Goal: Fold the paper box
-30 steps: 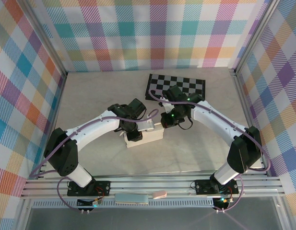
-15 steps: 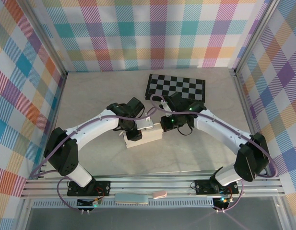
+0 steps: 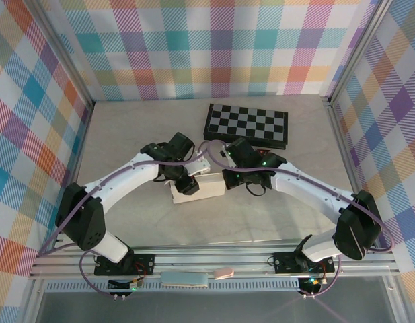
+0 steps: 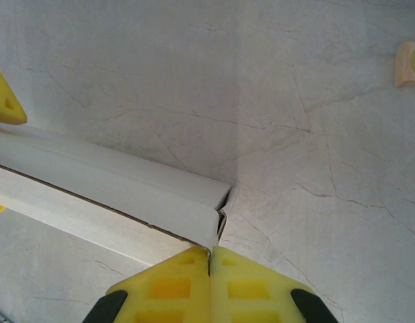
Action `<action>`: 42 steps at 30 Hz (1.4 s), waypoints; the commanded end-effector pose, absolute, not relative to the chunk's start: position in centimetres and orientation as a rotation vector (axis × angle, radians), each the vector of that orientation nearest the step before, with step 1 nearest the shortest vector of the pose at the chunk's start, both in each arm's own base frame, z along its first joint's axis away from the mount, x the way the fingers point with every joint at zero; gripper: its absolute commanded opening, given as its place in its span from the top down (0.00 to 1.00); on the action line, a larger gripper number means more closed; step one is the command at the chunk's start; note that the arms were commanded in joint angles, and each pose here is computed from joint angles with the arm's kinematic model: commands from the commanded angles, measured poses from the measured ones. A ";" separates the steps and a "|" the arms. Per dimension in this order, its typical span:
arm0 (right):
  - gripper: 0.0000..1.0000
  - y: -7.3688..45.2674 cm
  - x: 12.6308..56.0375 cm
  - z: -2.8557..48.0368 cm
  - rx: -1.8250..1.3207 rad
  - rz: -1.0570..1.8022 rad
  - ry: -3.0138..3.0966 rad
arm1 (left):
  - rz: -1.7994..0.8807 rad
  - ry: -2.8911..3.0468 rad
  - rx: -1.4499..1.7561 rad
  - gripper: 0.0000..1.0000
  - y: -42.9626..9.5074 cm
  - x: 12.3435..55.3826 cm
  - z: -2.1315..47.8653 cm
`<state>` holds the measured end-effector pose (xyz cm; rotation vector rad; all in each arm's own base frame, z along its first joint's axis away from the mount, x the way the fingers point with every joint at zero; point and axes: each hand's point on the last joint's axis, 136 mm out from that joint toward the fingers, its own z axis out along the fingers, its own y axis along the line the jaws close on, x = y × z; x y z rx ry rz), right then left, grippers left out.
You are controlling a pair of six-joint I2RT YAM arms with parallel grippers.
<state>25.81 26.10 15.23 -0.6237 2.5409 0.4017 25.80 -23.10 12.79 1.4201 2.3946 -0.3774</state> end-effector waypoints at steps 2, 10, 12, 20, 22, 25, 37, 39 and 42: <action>1.00 25.4 24.1 13.5 -0.634 0.361 2.618 | -0.462 2.298 1.233 0.50 -24.1 27.5 15.9; 1.00 26.1 24.4 14.6 -0.587 0.383 2.597 | -0.497 2.309 1.109 0.33 -24.2 28.5 16.3; 1.00 26.2 24.6 15.0 -0.569 0.391 2.586 | -0.501 2.315 1.106 0.33 -24.3 28.6 16.2; 1.00 25.8 25.5 16.7 -0.538 0.345 2.562 | -0.516 2.326 1.157 0.20 -25.0 28.6 15.7; 1.00 25.9 25.7 16.9 -0.543 0.341 2.558 | -0.506 2.323 1.157 0.16 -25.1 28.8 15.7; 1.00 26.2 25.7 17.0 -0.554 0.353 2.553 | -0.488 2.311 1.139 0.16 -25.0 29.1 16.0; 1.00 26.8 26.2 16.0 -0.565 0.348 2.615 | -0.406 2.290 0.754 0.35 -21.9 31.6 23.2; 1.00 27.0 26.4 16.0 -0.561 0.358 2.624 | -0.368 2.349 0.692 0.41 -20.2 30.8 22.9; 1.00 27.3 26.6 16.0 -0.561 0.370 2.642 | -0.347 2.442 0.630 0.48 -18.0 29.0 22.4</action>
